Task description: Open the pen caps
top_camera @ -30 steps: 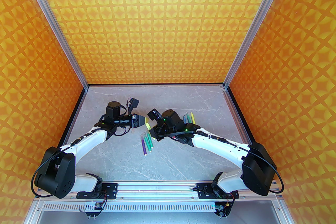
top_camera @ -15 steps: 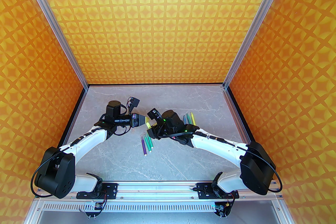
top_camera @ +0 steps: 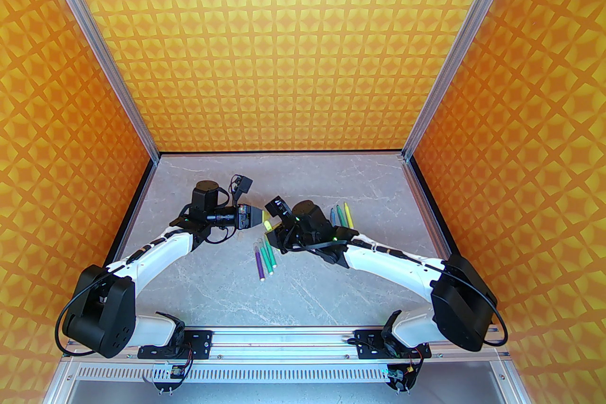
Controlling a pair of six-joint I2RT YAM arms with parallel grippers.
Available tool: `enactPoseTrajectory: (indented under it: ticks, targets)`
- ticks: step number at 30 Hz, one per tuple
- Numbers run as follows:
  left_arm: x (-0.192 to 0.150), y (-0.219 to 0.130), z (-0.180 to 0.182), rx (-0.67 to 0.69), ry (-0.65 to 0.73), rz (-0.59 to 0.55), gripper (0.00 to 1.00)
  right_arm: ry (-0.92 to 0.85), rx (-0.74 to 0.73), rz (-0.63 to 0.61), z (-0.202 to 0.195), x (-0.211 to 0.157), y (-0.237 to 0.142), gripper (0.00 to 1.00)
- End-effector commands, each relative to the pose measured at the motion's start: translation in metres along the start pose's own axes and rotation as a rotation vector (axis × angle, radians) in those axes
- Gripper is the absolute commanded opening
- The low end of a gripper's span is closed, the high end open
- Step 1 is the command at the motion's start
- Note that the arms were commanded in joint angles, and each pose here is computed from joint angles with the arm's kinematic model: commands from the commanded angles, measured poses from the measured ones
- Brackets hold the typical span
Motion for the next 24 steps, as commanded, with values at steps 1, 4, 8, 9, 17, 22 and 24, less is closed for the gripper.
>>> enactPoseTrajectory:
  ticks: [1, 4, 8, 9, 17, 22, 24]
  targets:
    - [0.031, -0.015, 0.005, 0.046, 0.016, -0.092, 0.00, 0.020, -0.050, 0.082, -0.013, -0.030, -0.005, 0.00]
    - [0.037, -0.022, 0.010, 0.070, 0.001, -0.117, 0.00, 0.029, -0.059, 0.098, -0.018, -0.042, -0.007, 0.00]
    - [0.045, -0.029, 0.012, 0.087, -0.007, -0.139, 0.00, 0.040, -0.071, 0.109, -0.022, -0.053, -0.007, 0.00]
    - [0.046, -0.030, 0.013, 0.091, -0.009, -0.144, 0.00, 0.040, -0.072, 0.109, -0.023, -0.054, -0.008, 0.00]
    - [0.042, -0.062, 0.039, 0.395, -0.049, -0.108, 0.00, 0.057, -0.305, 0.072, -0.047, -0.047, -0.009, 0.00]
    - [0.025, -0.096, 0.074, 0.872, -0.092, 0.053, 0.00, 0.073, -0.468, 0.102, -0.064, -0.041, -0.001, 0.00]
    - [0.019, -0.105, 0.086, 0.975, -0.111, 0.112, 0.00, 0.079, -0.517, 0.120, -0.071, -0.040, 0.005, 0.00]
Point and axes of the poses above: each hand's point on the last joint's axis, 136 mm out from that joint toward the fingers, its own y axis out along the fingers, its own z axis along the line the jaws close on, x = y × z, the point moved 7 cm from there along -y, back along the fingers, and after that the axes turned 12 degrees about y, right-handed, at the moved point
